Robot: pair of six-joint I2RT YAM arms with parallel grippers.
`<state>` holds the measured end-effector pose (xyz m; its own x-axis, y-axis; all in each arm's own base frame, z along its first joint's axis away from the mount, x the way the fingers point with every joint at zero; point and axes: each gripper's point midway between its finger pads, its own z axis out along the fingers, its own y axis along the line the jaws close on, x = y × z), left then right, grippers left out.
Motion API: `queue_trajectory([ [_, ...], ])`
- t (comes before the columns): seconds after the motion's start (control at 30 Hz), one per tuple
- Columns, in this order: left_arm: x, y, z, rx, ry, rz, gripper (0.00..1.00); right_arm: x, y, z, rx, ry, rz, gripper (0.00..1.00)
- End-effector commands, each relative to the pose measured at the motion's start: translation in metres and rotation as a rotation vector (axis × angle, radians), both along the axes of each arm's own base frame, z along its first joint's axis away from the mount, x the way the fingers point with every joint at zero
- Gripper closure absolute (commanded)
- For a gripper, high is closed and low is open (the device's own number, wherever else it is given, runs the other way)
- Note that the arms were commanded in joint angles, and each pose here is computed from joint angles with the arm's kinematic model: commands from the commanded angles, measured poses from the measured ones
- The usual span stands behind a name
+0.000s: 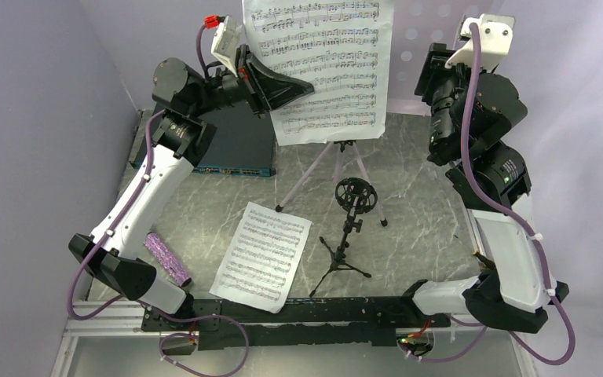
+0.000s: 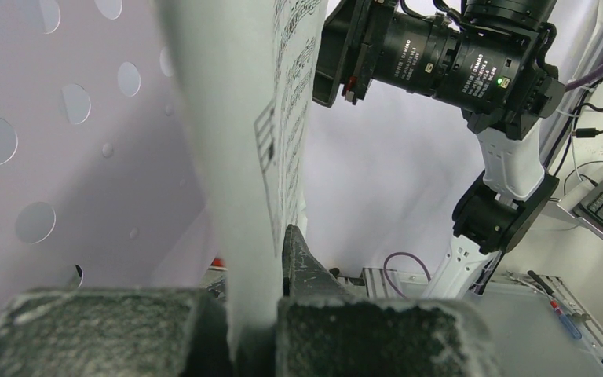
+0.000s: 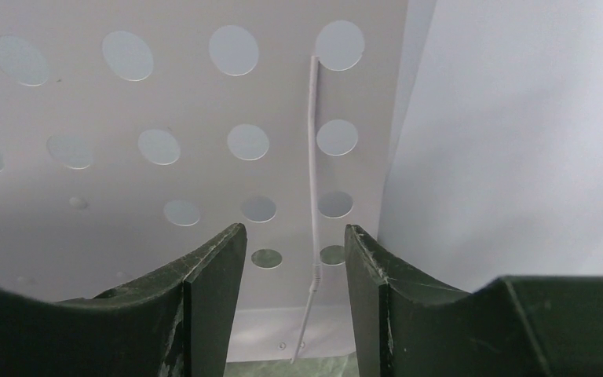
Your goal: Set up the instrument practice props
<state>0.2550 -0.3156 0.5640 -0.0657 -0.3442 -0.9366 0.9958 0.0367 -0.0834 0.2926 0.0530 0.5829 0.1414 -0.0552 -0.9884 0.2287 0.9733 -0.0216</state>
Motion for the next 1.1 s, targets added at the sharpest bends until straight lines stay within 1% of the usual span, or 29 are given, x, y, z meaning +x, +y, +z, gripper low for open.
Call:
queue_trajectory([
  [0.0,-0.015,0.005,0.023,-0.041,-0.071,-0.016,0.97,-0.006,-0.016,0.012,0.020,-0.035,-0.044,0.48],
  [0.2,-0.017,0.004,0.025,-0.044,-0.073,-0.024,0.97,0.008,-0.022,0.003,0.032,0.003,-0.029,0.50],
  [0.3,-0.019,0.005,0.026,-0.044,-0.078,-0.024,0.97,0.014,-0.025,-0.001,0.048,0.010,-0.007,0.54],
  [0.37,-0.019,0.004,0.025,-0.042,-0.078,-0.024,0.97,0.017,-0.023,-0.005,0.056,0.011,0.021,0.54],
  [0.43,-0.019,0.005,0.025,-0.041,-0.079,-0.024,0.97,0.019,-0.020,-0.007,0.060,0.013,0.044,0.58],
  [0.53,-0.019,0.004,0.025,-0.040,-0.081,-0.024,0.97,0.024,-0.016,-0.010,0.056,0.024,0.069,0.58],
  [0.57,-0.019,0.004,0.025,-0.041,-0.083,-0.022,0.97,0.025,-0.014,-0.012,0.056,0.027,0.076,0.62],
  [0.63,-0.018,0.004,0.025,-0.041,-0.080,-0.020,0.97,0.027,-0.012,-0.012,0.059,0.029,0.088,0.72],
  [0.67,-0.017,0.004,0.026,-0.045,-0.083,-0.018,0.97,0.027,-0.011,-0.012,0.062,0.029,0.094,0.76],
  [0.7,-0.017,0.004,0.026,-0.046,-0.083,-0.018,0.97,0.027,-0.011,-0.013,0.062,0.029,0.096,0.81],
  [0.73,-0.016,0.003,0.026,-0.047,-0.085,-0.017,0.97,0.027,-0.011,-0.012,0.065,0.026,0.098,0.90],
  [0.8,-0.015,0.003,0.028,-0.056,-0.088,-0.010,0.97,0.025,-0.011,-0.012,0.064,0.023,0.101,1.00],
  [1.07,0.002,-0.009,0.048,-0.127,-0.095,0.007,0.97,0.014,-0.008,-0.009,0.055,-0.020,0.152,1.00],
])
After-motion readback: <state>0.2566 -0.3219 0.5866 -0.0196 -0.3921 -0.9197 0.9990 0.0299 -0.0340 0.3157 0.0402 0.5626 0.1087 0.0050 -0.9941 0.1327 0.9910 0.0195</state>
